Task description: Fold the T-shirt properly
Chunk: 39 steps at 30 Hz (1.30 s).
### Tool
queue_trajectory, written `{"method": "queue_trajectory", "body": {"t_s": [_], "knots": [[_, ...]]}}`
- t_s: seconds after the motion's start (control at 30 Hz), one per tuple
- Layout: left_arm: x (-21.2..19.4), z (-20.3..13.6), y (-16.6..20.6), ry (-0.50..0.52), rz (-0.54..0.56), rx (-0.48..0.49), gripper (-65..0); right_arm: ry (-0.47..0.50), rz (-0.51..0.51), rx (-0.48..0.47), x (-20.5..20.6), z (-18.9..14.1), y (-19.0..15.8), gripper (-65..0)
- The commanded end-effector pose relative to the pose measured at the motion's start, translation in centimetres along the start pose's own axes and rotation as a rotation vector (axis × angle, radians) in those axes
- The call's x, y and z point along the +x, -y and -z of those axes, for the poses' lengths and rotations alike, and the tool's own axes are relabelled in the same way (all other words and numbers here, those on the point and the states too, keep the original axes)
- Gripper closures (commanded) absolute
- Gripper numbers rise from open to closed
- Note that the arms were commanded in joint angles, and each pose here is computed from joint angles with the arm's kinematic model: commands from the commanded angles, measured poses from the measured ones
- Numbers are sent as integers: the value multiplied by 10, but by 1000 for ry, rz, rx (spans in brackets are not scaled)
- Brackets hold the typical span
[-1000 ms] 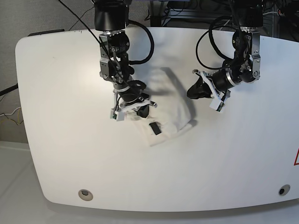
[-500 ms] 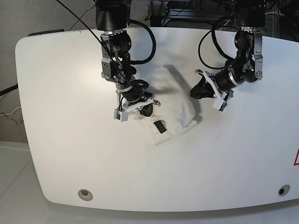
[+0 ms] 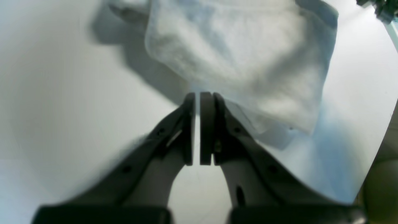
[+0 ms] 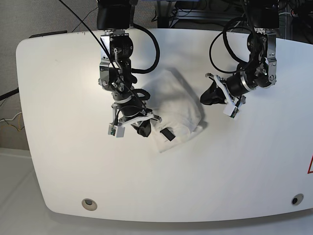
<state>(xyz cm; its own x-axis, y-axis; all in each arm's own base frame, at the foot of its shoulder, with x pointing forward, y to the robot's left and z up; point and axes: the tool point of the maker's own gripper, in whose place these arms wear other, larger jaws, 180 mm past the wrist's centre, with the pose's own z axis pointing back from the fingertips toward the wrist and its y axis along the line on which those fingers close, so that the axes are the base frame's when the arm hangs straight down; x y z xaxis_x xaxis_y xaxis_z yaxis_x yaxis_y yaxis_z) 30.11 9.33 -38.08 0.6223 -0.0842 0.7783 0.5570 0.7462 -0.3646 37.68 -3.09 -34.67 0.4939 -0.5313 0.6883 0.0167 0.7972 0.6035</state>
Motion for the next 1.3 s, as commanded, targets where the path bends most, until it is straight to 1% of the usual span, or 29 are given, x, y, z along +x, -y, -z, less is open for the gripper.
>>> {"method": "queue_trajectory", "body": {"t_s": [0.0, 0.13, 0.2, 0.33, 0.37, 0.5, 0.63, 0.77, 0.97, 1.03, 1.13, 1.27], "knots": [[27, -4, 6, 72, 44, -16, -16, 73, -16, 49, 26, -3, -18, 0], [32, -8, 11, 84, 68, -18, -16, 103, -24, 61, 36, -8, -24, 0], [37, -10, 14, 95, 89, -20, -16, 97, -45, 58, 39, -11, -21, 0], [41, -21, 19, 88, 144, -13, -16, 82, -112, 34, 49, -17, -6, 0], [44, -25, 20, 84, 168, -9, -16, 70, -132, 19, 50, -19, 1, 0], [51, -32, 24, 91, 206, -2, -16, 40, -200, -55, 57, -24, 26, 0], [51, -52, 13, 95, 217, 56, -16, 9, -270, -106, 63, -33, 47, 0], [48, -66, 4, 81, 229, 95, -16, -21, -337, -144, 67, -49, 65, 0], [43, -92, -12, 57, 250, 163, -16, -47, -443, -178, 79, -76, 78, 0], [41, -106, -22, 48, 252, 204, -16, -65, -470, -186, 79, -84, 81, 0], [38, -124, -32, 44, 252, 254, -16, -76, -485, -217, 81, -99, 91, 0], [36, -144, -40, 45, 248, 313, -16, -97, -469, -278, 79, -116, 113, 0]]}}
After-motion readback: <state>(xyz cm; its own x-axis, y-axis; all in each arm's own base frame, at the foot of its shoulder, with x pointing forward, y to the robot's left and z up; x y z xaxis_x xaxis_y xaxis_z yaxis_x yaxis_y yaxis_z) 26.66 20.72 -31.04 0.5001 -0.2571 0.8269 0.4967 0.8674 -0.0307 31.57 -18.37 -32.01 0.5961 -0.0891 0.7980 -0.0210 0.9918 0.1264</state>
